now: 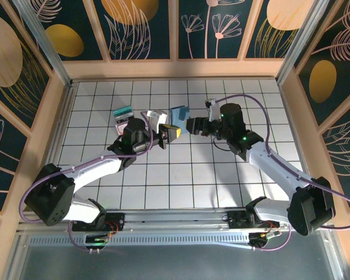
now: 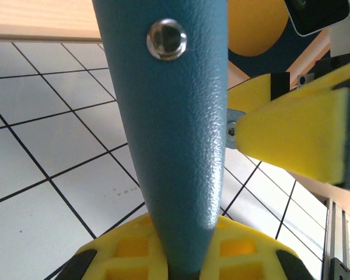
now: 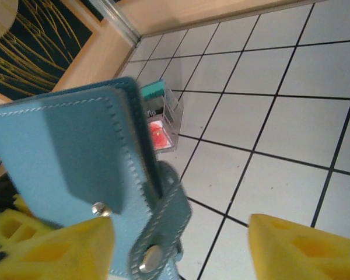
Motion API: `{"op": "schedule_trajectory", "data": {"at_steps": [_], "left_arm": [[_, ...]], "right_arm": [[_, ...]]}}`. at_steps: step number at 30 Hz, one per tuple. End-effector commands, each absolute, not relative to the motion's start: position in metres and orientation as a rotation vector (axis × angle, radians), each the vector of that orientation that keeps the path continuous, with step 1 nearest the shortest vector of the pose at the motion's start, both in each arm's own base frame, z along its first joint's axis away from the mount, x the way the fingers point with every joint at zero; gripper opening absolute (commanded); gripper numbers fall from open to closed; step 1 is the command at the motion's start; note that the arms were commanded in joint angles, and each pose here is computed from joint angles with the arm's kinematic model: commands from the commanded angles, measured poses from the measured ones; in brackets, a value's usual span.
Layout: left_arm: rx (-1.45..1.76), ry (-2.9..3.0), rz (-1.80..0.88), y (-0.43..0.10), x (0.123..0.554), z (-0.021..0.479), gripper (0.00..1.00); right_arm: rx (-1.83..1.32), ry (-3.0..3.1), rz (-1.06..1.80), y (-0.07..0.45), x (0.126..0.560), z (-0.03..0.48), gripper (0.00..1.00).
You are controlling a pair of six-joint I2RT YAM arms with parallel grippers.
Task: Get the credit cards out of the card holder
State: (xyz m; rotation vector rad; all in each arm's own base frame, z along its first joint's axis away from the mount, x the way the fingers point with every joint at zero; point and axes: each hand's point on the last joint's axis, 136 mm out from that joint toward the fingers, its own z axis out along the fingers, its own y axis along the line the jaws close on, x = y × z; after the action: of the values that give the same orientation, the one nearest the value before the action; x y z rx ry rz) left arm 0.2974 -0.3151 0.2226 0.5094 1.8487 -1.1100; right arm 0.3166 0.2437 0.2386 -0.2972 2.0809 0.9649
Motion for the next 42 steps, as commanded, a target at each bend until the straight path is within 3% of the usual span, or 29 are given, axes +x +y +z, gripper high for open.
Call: {"op": "schedule_trajectory", "data": {"at_steps": [1, 5, 32, 42], "left_arm": [[0.575, 1.706, -1.161, -0.320, 0.291, 0.262, 0.00], [0.618, 1.676, -1.196, -0.323, 0.283, 0.267, 0.00], [0.958, 1.441, -1.512, -0.337, 0.215, 0.306, 0.00], [0.975, 1.429, -1.550, -0.343, 0.216, 0.309, 0.00]], "right_arm": [[-0.281, 2.033, 0.988, 0.232, 0.317, 0.246, 0.51], [-0.278, 2.002, 1.037, 0.224, 0.315, 0.250, 0.45], [-0.846, 1.577, 1.506, 0.240, 0.223, 0.295, 0.42], [-0.906, 1.536, 1.574, 0.244, 0.212, 0.298, 0.26]]}}
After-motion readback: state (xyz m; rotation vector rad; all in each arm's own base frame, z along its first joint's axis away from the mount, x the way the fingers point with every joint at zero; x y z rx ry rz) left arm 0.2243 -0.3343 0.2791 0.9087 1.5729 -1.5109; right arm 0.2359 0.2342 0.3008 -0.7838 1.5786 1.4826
